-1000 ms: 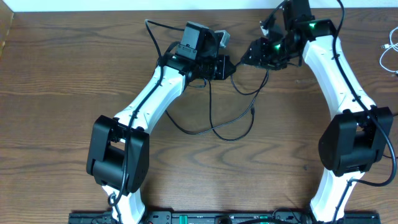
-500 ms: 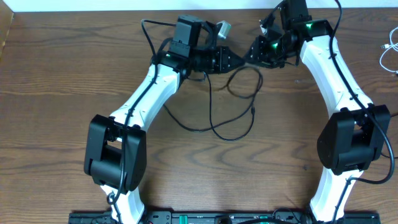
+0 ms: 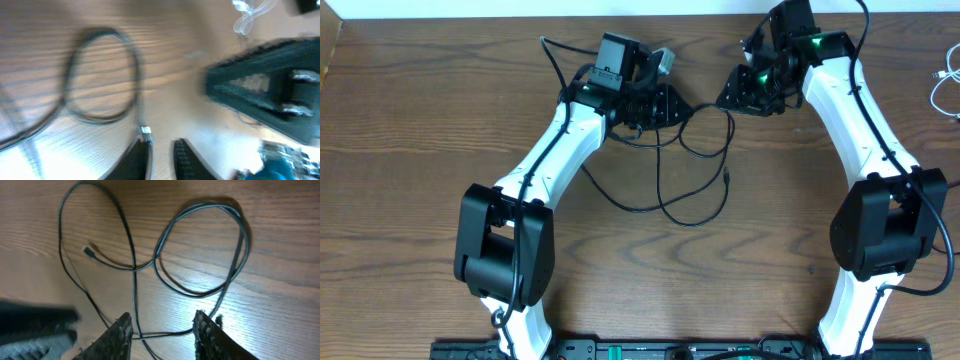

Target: Untangle cables

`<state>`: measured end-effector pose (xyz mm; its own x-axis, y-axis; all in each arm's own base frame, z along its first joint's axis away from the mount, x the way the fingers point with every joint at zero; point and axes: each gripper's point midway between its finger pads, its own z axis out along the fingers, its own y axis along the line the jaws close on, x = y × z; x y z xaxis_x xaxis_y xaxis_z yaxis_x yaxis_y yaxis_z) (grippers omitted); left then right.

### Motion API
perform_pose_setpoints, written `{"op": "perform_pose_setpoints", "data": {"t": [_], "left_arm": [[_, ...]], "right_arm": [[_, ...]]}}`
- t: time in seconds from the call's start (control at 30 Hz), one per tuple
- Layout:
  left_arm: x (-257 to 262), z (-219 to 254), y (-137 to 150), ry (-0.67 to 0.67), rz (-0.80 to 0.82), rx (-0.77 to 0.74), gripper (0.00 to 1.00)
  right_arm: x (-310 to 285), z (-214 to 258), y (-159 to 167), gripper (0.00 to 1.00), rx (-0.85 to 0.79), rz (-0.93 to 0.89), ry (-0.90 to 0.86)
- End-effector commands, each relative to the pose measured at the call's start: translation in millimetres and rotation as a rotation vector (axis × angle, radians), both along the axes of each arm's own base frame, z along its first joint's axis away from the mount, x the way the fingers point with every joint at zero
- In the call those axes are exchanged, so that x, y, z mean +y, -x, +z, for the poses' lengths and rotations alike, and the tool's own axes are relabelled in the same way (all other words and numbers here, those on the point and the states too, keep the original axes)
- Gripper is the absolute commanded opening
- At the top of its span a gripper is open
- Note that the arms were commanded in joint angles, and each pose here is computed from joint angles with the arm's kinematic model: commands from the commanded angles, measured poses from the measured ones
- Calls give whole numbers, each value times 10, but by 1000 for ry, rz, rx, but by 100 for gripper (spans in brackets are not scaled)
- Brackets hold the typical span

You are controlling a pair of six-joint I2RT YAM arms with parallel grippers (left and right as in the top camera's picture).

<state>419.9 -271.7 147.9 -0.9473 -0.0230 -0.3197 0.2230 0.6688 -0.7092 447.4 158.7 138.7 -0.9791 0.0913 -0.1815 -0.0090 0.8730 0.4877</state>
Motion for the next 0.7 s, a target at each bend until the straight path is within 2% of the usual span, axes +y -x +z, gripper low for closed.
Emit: {"op": "perform_pose_setpoints", "data": {"t": [0.0, 0.1, 0.17, 0.43, 0.57, 0.67], "left_arm": [[211, -289, -115, -202, 99, -35, 33], [179, -359, -99, -235, 100, -37, 46], [153, -401, -108, -257, 104, -48, 50], [220, -727, -126, -389, 140, -40, 50], [432, -644, -210, -392, 187, -38, 51], [664, -477, -275, -386, 237, -43, 53]], "right_arm": [[-52, -84, -14, 39, -3, 6, 36], [-69, -92, -20, 43, -6, 6, 48], [-93, -104, -20, 46, -8, 6, 63], [-227, -122, -19, 61, 1, -3, 78], [-324, -248, 4, 70, 24, -4, 147], [-273, -412, 42, 72, 60, 22, 164]]}}
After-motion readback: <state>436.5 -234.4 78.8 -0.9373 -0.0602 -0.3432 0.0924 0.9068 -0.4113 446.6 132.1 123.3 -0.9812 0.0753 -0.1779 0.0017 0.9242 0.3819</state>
